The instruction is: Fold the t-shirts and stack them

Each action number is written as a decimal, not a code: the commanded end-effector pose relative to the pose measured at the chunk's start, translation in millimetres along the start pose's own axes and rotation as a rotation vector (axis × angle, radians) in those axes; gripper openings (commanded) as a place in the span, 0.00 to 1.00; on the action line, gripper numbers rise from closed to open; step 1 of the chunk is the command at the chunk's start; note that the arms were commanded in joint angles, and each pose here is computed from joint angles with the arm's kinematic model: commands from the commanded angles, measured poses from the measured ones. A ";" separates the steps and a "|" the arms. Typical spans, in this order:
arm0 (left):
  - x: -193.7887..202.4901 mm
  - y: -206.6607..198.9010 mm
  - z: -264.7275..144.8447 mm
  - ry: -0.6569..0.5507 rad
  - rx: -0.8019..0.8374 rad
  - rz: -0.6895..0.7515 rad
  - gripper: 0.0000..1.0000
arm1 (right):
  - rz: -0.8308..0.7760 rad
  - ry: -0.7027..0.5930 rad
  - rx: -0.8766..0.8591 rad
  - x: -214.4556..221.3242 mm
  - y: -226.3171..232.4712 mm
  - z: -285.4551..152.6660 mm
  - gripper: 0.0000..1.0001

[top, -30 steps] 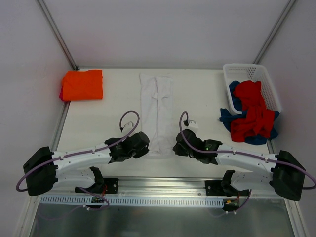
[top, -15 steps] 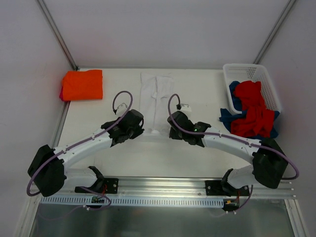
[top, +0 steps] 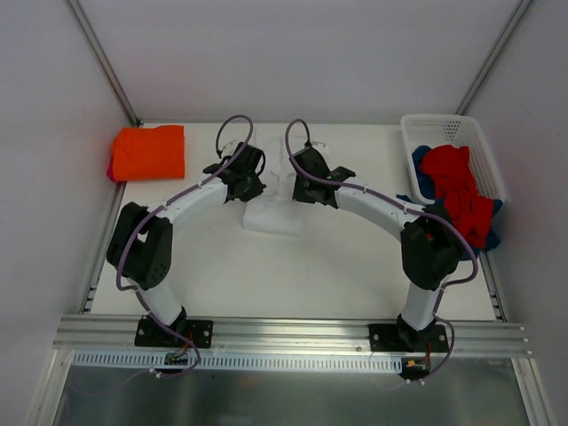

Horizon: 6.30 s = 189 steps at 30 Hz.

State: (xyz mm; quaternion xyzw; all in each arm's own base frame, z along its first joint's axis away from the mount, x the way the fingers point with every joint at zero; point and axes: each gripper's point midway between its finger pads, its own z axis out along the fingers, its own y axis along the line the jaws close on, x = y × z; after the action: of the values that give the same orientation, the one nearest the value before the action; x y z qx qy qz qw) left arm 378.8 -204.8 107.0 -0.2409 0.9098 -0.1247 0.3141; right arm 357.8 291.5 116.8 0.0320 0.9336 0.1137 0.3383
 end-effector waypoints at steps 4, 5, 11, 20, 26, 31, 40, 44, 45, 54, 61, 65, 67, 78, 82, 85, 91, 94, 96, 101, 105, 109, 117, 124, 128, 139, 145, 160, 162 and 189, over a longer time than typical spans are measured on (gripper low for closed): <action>-21.5 -22.9 20.8 0.053 0.058 0.016 0.00 | -0.027 0.032 0.009 -21.0 -0.2 16.1 0.01; -22.9 -23.2 23.4 0.056 0.058 0.014 0.00 | -0.022 0.032 0.009 -23.4 0.2 18.1 0.01; -26.1 -19.2 50.1 0.088 0.037 -0.012 0.07 | -0.014 0.061 0.039 -21.1 -9.8 40.0 0.00; -29.4 -15.3 97.2 0.106 -0.003 0.016 0.99 | 0.022 0.068 0.107 -32.4 -30.4 78.7 0.99; -40.1 -14.8 95.6 0.085 -0.003 0.006 0.99 | 0.022 -0.018 0.168 -67.9 -45.7 64.8 1.00; -63.4 -7.7 72.5 0.014 -0.009 -0.017 0.99 | -0.004 -0.158 0.171 -113.7 -49.1 13.4 0.99; -97.4 8.9 0.8 -0.161 -0.012 -0.095 0.99 | -0.020 -0.121 -0.233 -114.8 27.2 -66.6 0.01; -89.2 17.7 1.1 -0.147 -0.026 -0.109 0.98 | 0.006 -0.030 -0.248 -76.9 34.5 -55.0 0.00; -86.9 18.5 1.4 -0.143 -0.028 -0.110 0.98 | 0.007 0.001 -0.241 -61.0 31.9 -44.8 0.00; -79.6 23.2 0.7 -0.126 -0.029 -0.110 0.97 | 0.030 0.203 -0.153 24.5 15.9 11.8 0.01; -76.4 28.1 0.0 -0.123 -0.037 -0.095 0.97 | 0.029 0.246 -0.086 45.1 0.6 36.0 0.01; -75.5 29.3 0.0 -0.121 -0.040 -0.089 0.97 | 0.024 0.257 -0.077 46.5 -0.1 45.2 0.00; -75.2 30.1 0.2 -0.121 -0.042 -0.086 0.97 | 0.022 0.260 -0.069 46.8 -1.9 50.6 0.01; -74.5 29.7 2.9 -0.114 -0.043 -0.083 0.96 | 0.055 0.227 -0.090 15.4 3.4 69.0 0.00; -73.4 28.7 6.3 -0.108 -0.045 -0.082 0.97 | 0.059 0.207 -0.091 -1.0 3.6 69.7 0.00; -72.8 29.1 9.8 -0.104 -0.050 -0.082 0.96 | 0.067 0.211 -0.116 -11.8 8.1 68.2 0.01; -72.6 28.9 10.9 -0.102 -0.050 -0.077 0.96 | 0.083 0.190 -0.119 -28.5 4.8 78.0 0.00; -72.9 29.6 11.3 -0.101 -0.052 -0.073 0.96 | 0.099 0.198 -0.115 -31.4 1.2 90.4 0.01; -73.8 30.4 11.2 -0.102 -0.052 -0.076 0.96 | 0.108 0.219 -0.095 -26.5 -5.2 100.5 0.01; -72.7 35.2 11.7 -0.103 -0.063 -0.075 0.96 | 0.121 0.195 -0.050 -36.7 -23.5 117.7 0.00; -73.0 35.8 6.3 -0.108 -0.057 -0.080 0.95 | 0.118 0.160 -0.053 -57.0 -32.8 116.5 0.02; -69.1 49.8 -6.5 -0.132 -0.073 -0.095 0.95 | 0.074 -0.007 -0.101 -104.5 -29.2 63.1 0.82; -29.2 77.6 -18.7 -0.084 -0.049 -0.148 0.95 | -0.004 -0.131 -0.156 -119.5 -39.1 -36.7 0.99; 40.8 63.6 -2.5 0.055 0.076 -0.128 0.95 | 0.101 -0.018 -0.287 -37.0 -46.9 -45.0 0.99; 62.8 49.3 5.8 0.079 0.219 -0.175 0.94 | 0.193 0.088 -0.409 24.0 -47.2 -16.9 0.97; 64.1 49.9 19.1 0.047 0.244 -0.203 0.92 | 0.306 0.192 -0.565 58.8 -28.6 18.9 0.93; 67.7 50.0 32.1 0.065 0.211 -0.224 0.89 | 0.340 0.233 -0.572 61.7 -22.3 40.1 0.87; 65.7 43.1 52.5 0.097 0.144 -0.226 0.33 | 0.356 0.278 -0.552 75.0 -25.9 55.4 0.00; 64.3 40.3 51.4 0.103 0.139 -0.221 0.12 | 0.358 0.282 -0.549 77.6 -27.4 53.7 0.01; 25.7 -10.4 -80.1 0.050 0.320 -0.107 0.05 | 0.218 0.171 -0.342 18.0 -29.7 -74.8 0.01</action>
State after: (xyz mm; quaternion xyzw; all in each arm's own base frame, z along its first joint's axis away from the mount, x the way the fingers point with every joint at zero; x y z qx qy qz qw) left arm 296.5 -219.6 138.6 -0.2531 0.8739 -0.2994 0.2875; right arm 280.0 259.5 148.1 0.0644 0.9085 0.3460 0.2255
